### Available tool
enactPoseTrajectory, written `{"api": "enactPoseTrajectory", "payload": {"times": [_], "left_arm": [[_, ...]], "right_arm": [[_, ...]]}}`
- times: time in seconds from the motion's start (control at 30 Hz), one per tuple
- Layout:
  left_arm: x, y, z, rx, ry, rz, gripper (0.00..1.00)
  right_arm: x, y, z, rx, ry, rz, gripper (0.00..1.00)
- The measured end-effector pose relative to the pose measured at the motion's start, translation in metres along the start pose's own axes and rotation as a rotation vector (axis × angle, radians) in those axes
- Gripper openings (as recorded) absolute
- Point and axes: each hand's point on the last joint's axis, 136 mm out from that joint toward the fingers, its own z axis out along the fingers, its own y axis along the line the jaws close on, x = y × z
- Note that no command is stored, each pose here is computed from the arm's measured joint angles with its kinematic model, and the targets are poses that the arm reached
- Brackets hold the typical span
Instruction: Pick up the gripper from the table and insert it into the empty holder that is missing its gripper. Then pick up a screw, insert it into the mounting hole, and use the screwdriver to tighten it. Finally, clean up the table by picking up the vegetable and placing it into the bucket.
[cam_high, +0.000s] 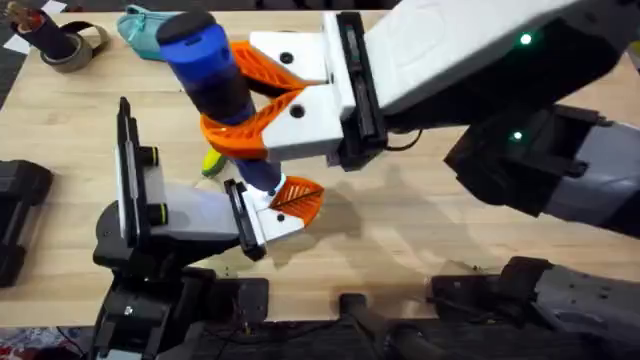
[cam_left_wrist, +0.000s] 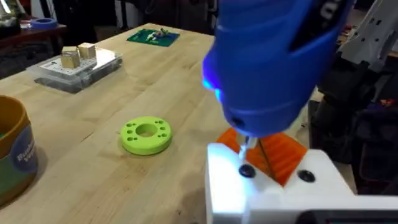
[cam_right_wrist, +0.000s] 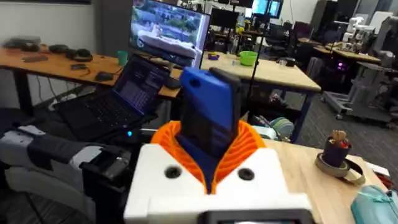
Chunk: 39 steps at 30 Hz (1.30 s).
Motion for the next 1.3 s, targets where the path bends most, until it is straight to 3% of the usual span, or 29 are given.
{"api": "enactPoseTrajectory", "payload": {"times": [1.3], "left_arm": [[0.0000,0.0000,0.0000,0.000,0.000,0.000,0.007]], "right_arm": [[0.0040,-0.0015,0.0016,0.022,0.007,0.047,0.025]]}}
